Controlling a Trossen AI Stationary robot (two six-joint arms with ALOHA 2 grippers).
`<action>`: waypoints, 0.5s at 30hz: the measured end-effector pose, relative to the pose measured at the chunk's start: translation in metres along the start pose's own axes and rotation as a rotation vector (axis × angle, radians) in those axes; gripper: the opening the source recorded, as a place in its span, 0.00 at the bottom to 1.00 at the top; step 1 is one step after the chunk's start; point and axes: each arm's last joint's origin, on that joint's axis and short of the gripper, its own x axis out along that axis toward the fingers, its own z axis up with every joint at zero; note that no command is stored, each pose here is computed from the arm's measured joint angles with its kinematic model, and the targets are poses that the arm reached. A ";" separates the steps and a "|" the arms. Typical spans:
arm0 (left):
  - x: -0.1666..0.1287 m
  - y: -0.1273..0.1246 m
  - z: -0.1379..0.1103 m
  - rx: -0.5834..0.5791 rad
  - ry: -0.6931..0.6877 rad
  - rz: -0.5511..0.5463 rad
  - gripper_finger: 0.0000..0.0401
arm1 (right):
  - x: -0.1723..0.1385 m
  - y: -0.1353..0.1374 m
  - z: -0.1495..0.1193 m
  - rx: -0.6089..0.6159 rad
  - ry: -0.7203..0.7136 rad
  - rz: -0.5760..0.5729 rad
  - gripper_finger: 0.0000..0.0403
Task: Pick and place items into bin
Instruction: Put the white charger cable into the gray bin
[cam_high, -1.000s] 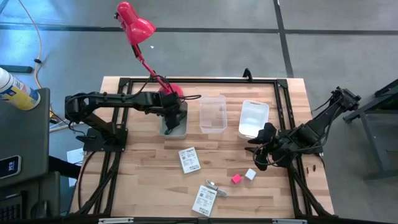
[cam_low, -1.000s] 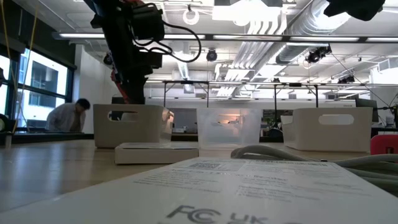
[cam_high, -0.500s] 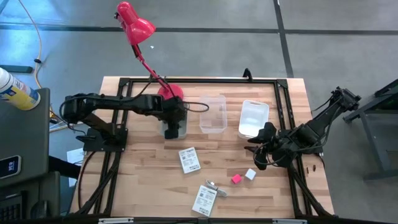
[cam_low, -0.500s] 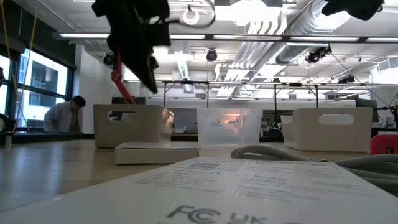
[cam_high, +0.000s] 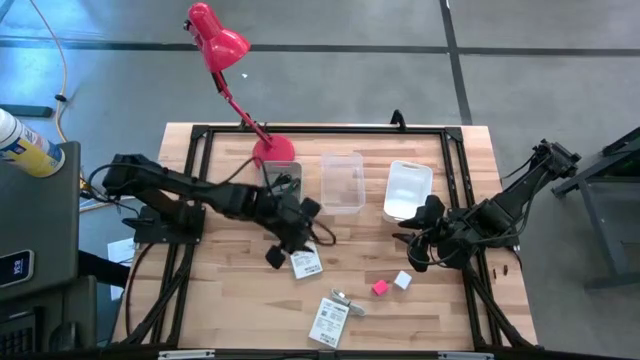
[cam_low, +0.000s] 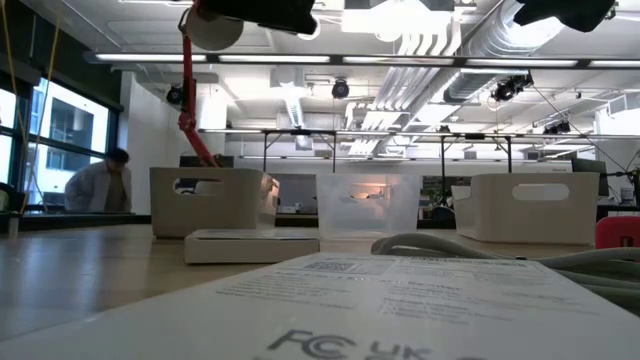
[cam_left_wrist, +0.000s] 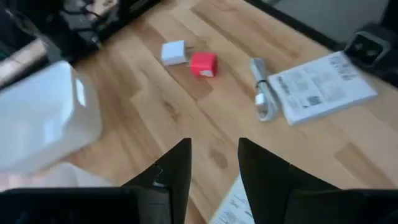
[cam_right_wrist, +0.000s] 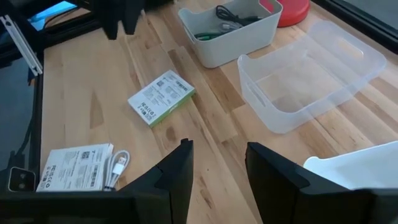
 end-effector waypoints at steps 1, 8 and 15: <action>0.003 -0.002 0.002 0.015 0.005 0.035 0.29 | 0.000 0.000 0.000 -0.002 0.003 0.000 0.34; 0.011 -0.004 0.011 -0.078 -0.027 0.148 0.30 | 0.000 -0.001 -0.002 -0.014 0.030 0.003 0.34; 0.020 -0.013 0.012 -0.080 -0.022 0.118 0.28 | 0.000 -0.002 -0.002 -0.020 0.039 -0.001 0.34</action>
